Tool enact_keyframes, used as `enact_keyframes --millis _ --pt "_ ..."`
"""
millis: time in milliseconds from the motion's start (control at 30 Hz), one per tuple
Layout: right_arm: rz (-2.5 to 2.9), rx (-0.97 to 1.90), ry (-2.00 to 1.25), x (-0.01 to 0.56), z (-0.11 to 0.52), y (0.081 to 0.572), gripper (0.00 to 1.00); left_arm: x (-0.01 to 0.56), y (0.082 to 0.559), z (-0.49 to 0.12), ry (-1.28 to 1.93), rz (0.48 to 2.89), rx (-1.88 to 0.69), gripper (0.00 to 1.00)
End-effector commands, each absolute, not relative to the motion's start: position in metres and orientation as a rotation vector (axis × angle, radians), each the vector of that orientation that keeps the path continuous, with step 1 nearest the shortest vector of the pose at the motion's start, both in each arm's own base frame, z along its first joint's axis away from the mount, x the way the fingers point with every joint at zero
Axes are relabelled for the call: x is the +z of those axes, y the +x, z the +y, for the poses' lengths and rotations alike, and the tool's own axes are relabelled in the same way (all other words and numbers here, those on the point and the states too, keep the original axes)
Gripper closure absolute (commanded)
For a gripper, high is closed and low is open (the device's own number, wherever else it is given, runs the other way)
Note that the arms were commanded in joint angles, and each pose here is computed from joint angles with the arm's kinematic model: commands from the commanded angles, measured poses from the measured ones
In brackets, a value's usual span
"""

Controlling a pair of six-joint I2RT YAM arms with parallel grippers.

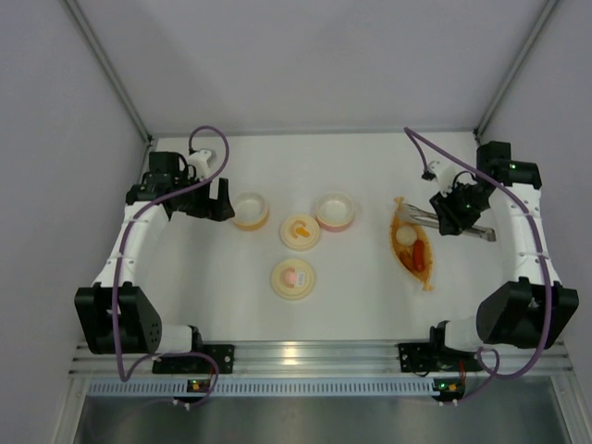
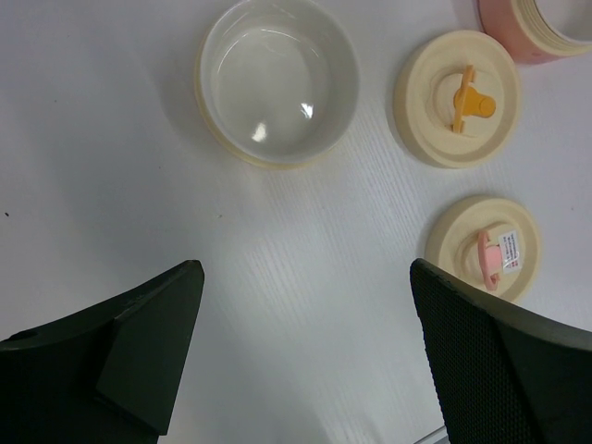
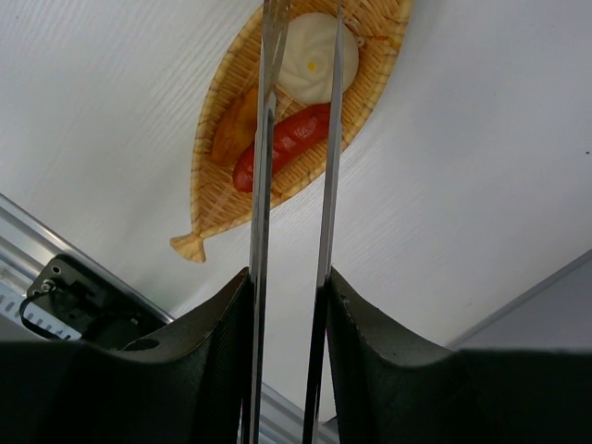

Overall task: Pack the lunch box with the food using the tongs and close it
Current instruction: Pick up the fake food from the plate.

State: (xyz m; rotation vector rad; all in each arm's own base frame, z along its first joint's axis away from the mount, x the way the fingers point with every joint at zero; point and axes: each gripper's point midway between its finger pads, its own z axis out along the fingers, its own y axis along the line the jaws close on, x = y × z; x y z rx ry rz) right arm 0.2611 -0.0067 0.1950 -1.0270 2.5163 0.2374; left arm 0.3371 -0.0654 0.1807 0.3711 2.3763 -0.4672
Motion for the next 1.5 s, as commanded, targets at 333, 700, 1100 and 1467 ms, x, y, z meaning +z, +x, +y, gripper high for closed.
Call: enact_keyframes --millis 333,700,1100,1467 --pt "2.698 0.358 -1.075 0.175 -0.005 0.206 0.54 0.195 0.334 -0.069 0.415 2.331 -0.476 0.02" --pt "2.712 0.274 -1.077 0.164 -0.016 0.214 0.52 0.192 0.334 -0.068 0.415 2.334 -0.474 0.02" --pt "2.725 0.229 -1.040 0.150 -0.021 0.229 0.52 0.194 0.335 -0.066 0.413 2.340 -0.458 0.02" --pt "2.729 0.206 -1.012 0.145 -0.024 0.240 0.58 0.192 0.335 -0.065 0.410 2.345 -0.446 0.02"
